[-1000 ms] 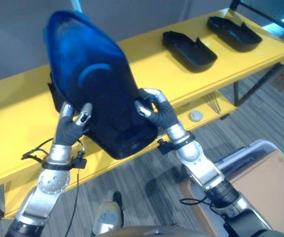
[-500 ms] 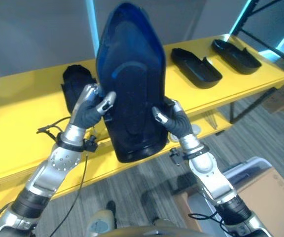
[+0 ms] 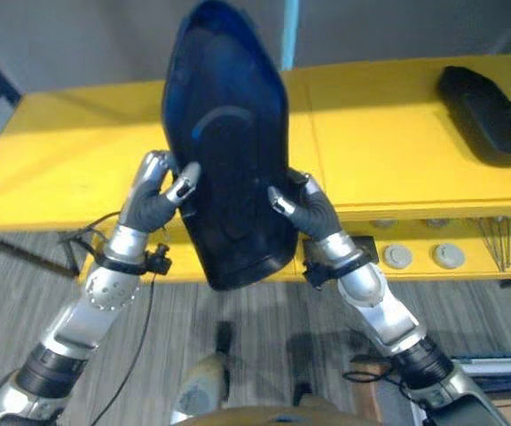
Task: Move parts from the plastic box to the shelf.
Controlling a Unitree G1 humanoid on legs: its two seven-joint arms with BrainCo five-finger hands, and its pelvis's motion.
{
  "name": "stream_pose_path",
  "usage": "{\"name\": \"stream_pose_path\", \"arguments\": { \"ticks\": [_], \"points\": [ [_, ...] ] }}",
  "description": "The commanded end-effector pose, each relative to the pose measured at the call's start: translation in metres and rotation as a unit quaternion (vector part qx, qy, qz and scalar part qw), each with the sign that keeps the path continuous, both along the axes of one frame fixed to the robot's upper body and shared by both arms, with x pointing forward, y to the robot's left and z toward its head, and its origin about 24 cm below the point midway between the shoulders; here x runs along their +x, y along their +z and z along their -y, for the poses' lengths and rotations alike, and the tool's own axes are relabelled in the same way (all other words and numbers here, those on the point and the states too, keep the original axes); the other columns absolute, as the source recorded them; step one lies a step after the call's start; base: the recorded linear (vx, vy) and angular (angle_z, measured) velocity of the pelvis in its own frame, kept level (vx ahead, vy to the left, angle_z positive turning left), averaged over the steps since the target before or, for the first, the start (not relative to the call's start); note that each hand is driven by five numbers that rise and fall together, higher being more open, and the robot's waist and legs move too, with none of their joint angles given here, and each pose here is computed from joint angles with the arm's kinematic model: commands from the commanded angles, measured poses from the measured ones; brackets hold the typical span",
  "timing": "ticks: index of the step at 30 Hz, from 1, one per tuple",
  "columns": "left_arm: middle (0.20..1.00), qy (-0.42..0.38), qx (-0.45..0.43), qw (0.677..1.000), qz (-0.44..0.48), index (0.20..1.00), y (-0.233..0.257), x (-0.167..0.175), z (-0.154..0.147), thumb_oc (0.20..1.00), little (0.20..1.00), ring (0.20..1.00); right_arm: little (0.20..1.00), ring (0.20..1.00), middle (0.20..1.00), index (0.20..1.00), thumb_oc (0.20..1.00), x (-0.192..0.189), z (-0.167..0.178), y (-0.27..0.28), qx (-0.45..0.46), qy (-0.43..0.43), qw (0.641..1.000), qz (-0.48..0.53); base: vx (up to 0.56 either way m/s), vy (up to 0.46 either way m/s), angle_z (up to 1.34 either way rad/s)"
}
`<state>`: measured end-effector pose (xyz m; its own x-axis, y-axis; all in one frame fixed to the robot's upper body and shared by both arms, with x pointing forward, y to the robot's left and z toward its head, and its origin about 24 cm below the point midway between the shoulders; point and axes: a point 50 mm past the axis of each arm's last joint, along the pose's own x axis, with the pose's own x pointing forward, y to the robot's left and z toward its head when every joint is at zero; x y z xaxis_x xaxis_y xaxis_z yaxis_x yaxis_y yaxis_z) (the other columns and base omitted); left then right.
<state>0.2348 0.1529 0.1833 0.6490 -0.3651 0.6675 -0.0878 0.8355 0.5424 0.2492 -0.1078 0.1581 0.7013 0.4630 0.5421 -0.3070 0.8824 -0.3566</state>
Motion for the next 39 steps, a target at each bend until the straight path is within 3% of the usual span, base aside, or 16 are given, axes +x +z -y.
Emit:
{"name": "stream_pose_path", "arguments": {
  "ticks": [1,16,17,26,29,34,35,39],
  "points": [
    [0.2,0.006,-0.064,0.997,0.051,0.2,0.023,0.003,-0.01,0.2,0.2,0.2,0.2,0.2,0.2,0.2,0.2,-0.013,-0.001,0.029,0.064,0.035,0.995,0.073,0.02,0.198,0.5],
    [0.2,-0.003,0.017,0.998,0.061,0.2,0.031,0.019,-0.003,0.2,0.2,0.2,0.2,0.2,0.2,0.2,0.2,-0.004,-0.006,0.03,0.064,-0.001,0.995,0.081,0.15,0.374,0.0],
    [0.2,0.001,0.021,0.999,0.049,0.2,0.027,0.022,-0.006,0.2,0.2,0.2,1.0,1.0,1.0,1.0,1.0,-0.015,-0.004,0.034,0.062,0.001,0.992,0.107,0.24,0.468,-0.42],
    [0.2,0.013,0.014,0.999,0.036,0.2,0.023,0.029,-0.007,0.2,0.2,0.2,1.0,1.0,1.0,1.0,1.0,-0.014,-0.009,0.03,0.032,0.049,0.994,0.088,0.14,0.086,-0.02],
    [0.2,0.03,-0.042,0.999,-0.012,0.2,0.008,0.03,-0.023,0.2,0.2,0.2,1.0,1.0,1.0,1.0,1.0,-0.013,-0.007,0.025,0.007,0.154,0.988,0.011,0.16,-0.165,0.31],
    [0.2,0.054,-0.021,0.998,-0.015,0.2,0.005,0.033,-0.031,0.2,0.2,0.2,1.0,1.0,1.0,1.0,1.0,-0.013,-0.001,0.026,0.0,0.207,0.978,-0.028,0.07,0.051,0.02],
    [0.2,0.075,-0.018,0.997,-0.008,0.2,0.008,0.035,-0.039,0.2,0.2,0.2,1.0,1.0,1.0,1.0,1.0,-0.018,0.005,0.03,0.003,0.25,0.967,-0.049,0.15,0.278,-0.06],
    [0.2,0.1,-0.009,0.995,-0.002,0.2,0.008,0.044,-0.042,0.2,0.2,0.2,1.0,1.0,1.0,1.0,1.0,-0.024,0.017,0.034,0.042,0.268,0.961,-0.059,0.06,0.205,-0.17]
  ]
}}
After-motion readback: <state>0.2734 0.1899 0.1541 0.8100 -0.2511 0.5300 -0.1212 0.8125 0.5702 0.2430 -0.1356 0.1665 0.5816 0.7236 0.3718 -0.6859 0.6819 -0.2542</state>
